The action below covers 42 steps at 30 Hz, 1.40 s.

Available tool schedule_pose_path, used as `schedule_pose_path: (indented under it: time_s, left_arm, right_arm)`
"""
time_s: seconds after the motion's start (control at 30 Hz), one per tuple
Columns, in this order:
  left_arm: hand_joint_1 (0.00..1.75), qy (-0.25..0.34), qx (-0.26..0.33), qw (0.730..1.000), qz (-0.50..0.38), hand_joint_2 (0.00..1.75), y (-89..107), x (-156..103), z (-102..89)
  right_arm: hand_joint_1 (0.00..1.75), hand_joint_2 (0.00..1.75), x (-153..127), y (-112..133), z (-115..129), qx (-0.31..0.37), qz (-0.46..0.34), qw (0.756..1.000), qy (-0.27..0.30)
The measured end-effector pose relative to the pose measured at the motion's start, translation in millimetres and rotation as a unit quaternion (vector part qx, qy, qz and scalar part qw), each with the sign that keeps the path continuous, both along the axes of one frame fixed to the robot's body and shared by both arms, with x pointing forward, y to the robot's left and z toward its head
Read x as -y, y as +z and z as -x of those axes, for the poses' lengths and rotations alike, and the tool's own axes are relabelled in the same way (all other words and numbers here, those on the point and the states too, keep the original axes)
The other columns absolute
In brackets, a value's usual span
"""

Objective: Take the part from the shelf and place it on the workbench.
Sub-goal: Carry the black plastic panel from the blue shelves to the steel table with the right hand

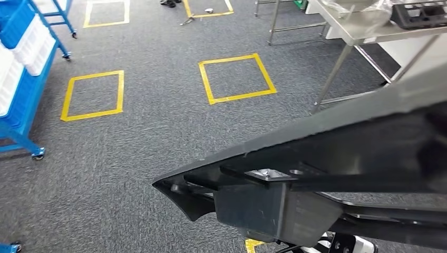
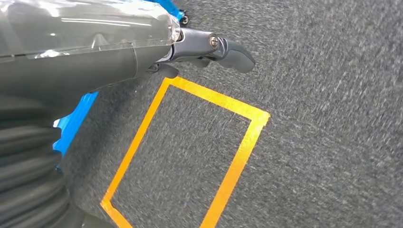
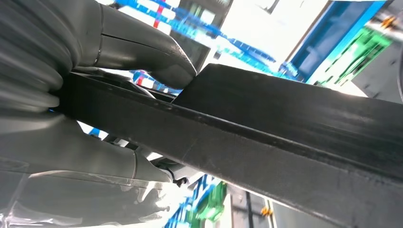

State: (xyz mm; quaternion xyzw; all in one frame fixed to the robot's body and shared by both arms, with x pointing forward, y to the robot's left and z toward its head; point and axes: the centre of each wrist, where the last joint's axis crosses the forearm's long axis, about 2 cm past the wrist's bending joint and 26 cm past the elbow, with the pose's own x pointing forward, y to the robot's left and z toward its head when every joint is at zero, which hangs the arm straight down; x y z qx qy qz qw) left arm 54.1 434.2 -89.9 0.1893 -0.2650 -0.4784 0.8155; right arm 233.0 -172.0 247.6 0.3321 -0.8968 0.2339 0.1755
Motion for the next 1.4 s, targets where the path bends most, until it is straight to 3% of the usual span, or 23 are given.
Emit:
schedule_pose_path:
  time_s: [0.37, 0.63, 1.4]
  left_arm:
    - [0.00, 0.003, -0.026, 1.000, 0.005, 1.75, -6.3, 26.4, -2.7]
    - [0.00, -0.020, -0.057, 0.998, 0.033, 1.75, -12.0, 47.2, 6.4]
    - [0.00, -0.033, -0.053, 0.996, 0.057, 1.75, -14.2, 61.5, 4.9]
  right_arm:
    - [1.75, 1.75, -1.5, 3.4, -0.2, 0.023, 0.018, 0.999, -0.014]
    - [1.75, 1.75, -6.7, 0.3, 6.1, 0.039, 0.039, 0.998, -0.034]
    - [1.75, 1.75, -2.1, -11.1, 1.7, 0.004, 0.029, 0.999, -0.036]
